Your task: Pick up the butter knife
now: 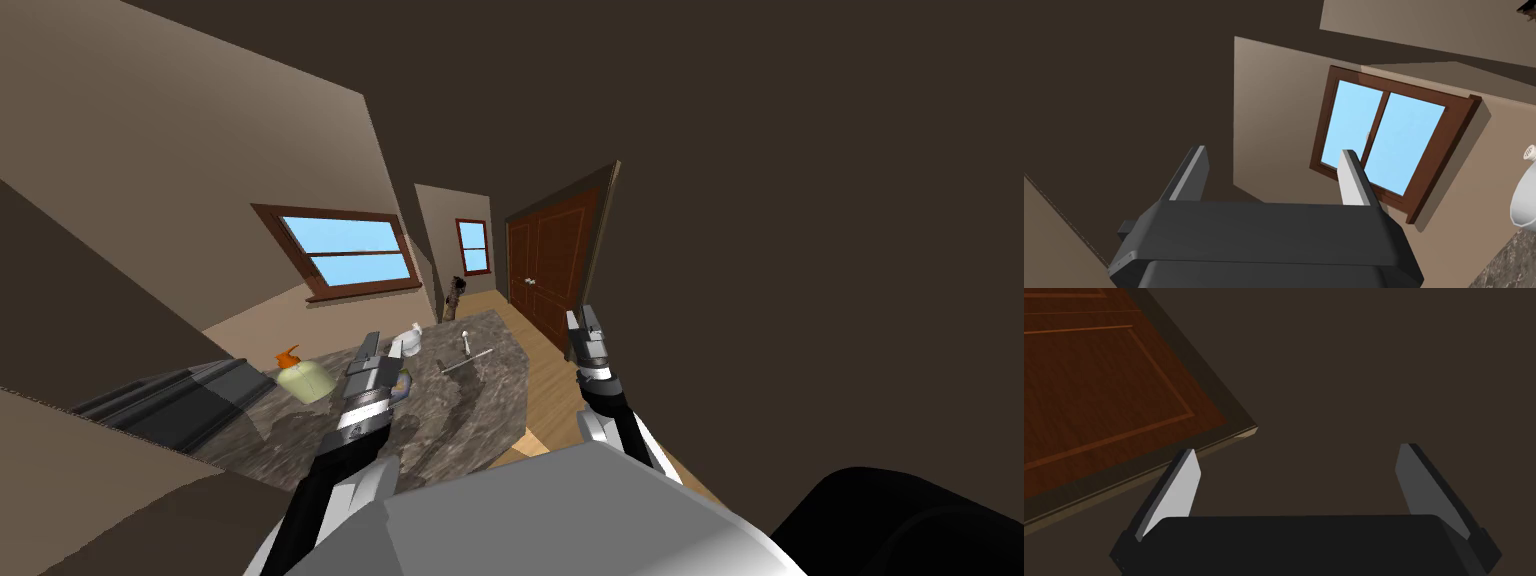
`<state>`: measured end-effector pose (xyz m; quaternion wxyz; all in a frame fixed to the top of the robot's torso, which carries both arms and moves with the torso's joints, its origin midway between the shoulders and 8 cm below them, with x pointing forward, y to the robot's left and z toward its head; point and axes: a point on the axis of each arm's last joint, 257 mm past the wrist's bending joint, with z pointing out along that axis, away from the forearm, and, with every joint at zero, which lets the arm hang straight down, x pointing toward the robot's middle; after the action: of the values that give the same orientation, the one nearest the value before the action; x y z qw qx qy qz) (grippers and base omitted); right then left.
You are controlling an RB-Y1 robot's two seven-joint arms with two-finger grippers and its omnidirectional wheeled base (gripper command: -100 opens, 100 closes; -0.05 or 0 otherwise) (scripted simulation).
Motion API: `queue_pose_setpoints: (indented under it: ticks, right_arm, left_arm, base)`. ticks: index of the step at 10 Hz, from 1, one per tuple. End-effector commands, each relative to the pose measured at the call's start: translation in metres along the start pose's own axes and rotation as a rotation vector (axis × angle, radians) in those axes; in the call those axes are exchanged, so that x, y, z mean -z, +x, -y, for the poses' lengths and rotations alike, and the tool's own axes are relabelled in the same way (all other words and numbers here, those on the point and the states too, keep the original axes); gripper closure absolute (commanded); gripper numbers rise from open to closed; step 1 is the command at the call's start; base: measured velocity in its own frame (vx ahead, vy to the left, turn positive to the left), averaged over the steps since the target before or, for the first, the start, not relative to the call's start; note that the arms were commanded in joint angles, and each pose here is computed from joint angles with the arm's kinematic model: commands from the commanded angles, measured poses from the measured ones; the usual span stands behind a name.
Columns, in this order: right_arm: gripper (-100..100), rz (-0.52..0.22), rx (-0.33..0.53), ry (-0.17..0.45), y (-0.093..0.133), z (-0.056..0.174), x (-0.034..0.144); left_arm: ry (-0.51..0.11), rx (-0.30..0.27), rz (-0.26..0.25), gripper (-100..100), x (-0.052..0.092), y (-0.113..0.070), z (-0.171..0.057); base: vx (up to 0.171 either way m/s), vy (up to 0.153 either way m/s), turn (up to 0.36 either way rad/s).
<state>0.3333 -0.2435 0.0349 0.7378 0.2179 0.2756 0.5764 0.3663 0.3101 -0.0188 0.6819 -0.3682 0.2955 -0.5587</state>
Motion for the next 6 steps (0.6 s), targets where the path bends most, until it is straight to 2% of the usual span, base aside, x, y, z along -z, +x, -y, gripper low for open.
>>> queue_pose_setpoints:
  ticks: [1,3,6]
  right_arm:
    - [0,0.0,0.0,0.0,0.0,0.0,0.0]
    - [0,0.0,0.0,0.0,0.0,0.0,0.0]
    - [0,0.0,0.0,0.0,0.0,0.0,0.0]
  left_arm:
    - [-0.021,-0.041,-0.018,-100,0.001,-0.006,-0.003]
    - [-0.053,-0.092,-0.027,-100,0.002,-0.015,-0.008]
    - [-0.129,-0.186,-0.025,-100,0.006,-0.039,-0.02]
  base:
    - [0.004,-0.066,-0.004]
    - [0.027,-0.16,0.007]
    - [0.067,-0.197,0.004]
